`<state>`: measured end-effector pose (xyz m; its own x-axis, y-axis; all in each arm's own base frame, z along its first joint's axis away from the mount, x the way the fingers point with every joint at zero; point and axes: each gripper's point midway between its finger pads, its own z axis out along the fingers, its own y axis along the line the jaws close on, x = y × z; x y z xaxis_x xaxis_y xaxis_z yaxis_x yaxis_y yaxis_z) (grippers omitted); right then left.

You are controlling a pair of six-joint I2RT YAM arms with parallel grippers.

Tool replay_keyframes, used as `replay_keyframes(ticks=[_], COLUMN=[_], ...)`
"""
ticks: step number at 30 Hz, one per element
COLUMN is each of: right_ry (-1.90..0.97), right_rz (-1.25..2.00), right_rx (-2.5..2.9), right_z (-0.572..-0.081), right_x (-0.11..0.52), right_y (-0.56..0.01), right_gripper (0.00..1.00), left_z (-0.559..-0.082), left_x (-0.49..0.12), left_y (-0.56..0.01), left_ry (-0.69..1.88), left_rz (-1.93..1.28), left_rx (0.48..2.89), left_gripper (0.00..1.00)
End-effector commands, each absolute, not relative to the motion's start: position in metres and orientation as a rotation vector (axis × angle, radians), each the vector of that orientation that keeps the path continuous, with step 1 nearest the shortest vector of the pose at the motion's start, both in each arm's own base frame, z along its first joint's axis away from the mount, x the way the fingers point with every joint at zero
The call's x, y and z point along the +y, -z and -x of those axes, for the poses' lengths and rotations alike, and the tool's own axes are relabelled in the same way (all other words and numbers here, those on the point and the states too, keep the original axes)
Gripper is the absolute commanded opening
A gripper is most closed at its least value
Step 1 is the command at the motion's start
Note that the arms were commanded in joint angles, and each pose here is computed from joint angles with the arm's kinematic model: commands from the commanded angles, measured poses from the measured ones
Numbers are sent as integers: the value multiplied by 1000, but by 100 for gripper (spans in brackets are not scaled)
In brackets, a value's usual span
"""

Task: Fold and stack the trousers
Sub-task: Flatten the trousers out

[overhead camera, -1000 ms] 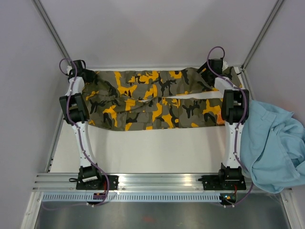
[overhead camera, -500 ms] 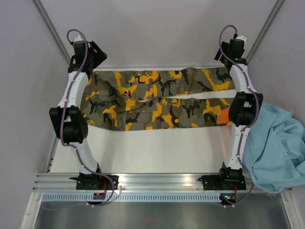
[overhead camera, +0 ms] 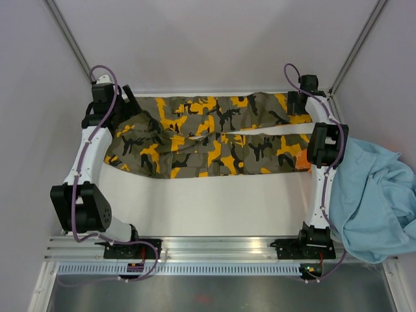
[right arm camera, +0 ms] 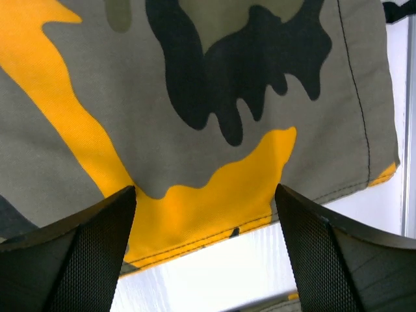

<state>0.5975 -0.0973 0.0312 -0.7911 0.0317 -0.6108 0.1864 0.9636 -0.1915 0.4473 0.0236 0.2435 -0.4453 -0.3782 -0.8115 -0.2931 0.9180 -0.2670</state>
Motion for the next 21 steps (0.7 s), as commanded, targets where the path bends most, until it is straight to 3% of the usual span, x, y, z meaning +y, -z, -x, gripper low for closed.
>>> replay_keyframes(ticks=[1,10,16,21], right_ry=[372,403,304,281], right_rz=[-79,-363,-592,-581], right_rx=[2540,2661,2581,2581], right_z=[-583,-525,-499,-490], right_x=[-103,-128,-153,-152], right_y=[-19,34,18,5], right_gripper=[95,93,92,91], left_z=[-425,-403,-401,-398], left_x=[23,24,35,48], left_y=[-244,-194,-189,-182], left_ry=[75,61,26,7], left_rz=[425,504,557,672], left_rx=[2081,2184,2186,2173], left_gripper=[100,100,100,100])
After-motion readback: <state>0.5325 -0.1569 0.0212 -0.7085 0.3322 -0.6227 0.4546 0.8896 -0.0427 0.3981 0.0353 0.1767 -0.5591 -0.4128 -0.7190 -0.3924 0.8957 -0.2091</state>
